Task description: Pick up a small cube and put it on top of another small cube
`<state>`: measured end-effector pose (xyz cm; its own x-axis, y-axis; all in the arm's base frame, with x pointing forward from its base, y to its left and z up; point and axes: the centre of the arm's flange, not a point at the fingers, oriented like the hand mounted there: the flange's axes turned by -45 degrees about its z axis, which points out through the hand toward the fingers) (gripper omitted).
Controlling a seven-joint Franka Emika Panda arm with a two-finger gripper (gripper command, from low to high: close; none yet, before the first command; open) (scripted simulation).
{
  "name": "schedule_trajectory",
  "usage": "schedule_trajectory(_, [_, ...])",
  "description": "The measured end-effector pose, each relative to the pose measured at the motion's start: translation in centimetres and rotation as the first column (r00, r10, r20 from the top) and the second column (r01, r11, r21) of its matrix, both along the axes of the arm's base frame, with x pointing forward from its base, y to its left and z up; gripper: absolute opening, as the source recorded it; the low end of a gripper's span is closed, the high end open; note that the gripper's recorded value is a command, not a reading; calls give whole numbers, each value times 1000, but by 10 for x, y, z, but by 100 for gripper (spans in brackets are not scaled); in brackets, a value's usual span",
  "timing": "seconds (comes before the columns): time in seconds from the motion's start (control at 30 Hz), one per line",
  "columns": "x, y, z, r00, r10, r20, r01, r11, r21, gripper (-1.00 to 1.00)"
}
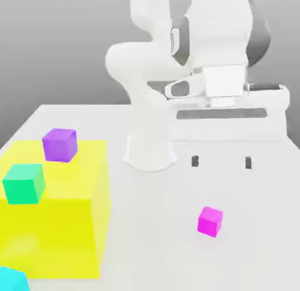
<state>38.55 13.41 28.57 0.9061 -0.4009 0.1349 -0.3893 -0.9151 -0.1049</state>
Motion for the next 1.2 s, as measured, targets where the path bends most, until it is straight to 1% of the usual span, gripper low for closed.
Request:
schedule_trajectory(0.13, [-51,12,-81,986,-91,-138,88,996,-33,0])
schedule_trajectory(0.2, [-60,13,-103,982,-106,-158,101,994,-40,0])
schedule_trajectory(0.37, [-63,15,-149,980,-110,-166,104,994,-40,0])
schedule_trajectory(0.4, [-64,14,-156,980,-110,-166,104,994,-41,-100])
schedule_trajectory(0.63, [-64,14,-158,980,-109,-164,104,994,-40,-100])
schedule_trajectory(0.87, [-64,15,-103,981,-106,-163,100,994,-43,-100])
schedule_trajectory(1.03, [3,-35,-55,973,-165,-162,159,986,-46,-100])
schedule_trajectory(1.1, [33,-77,-33,963,-215,-162,210,977,-47,-100])
schedule_trajectory(1.2, [65,-133,6,954,-253,-162,248,968,-47,-100])
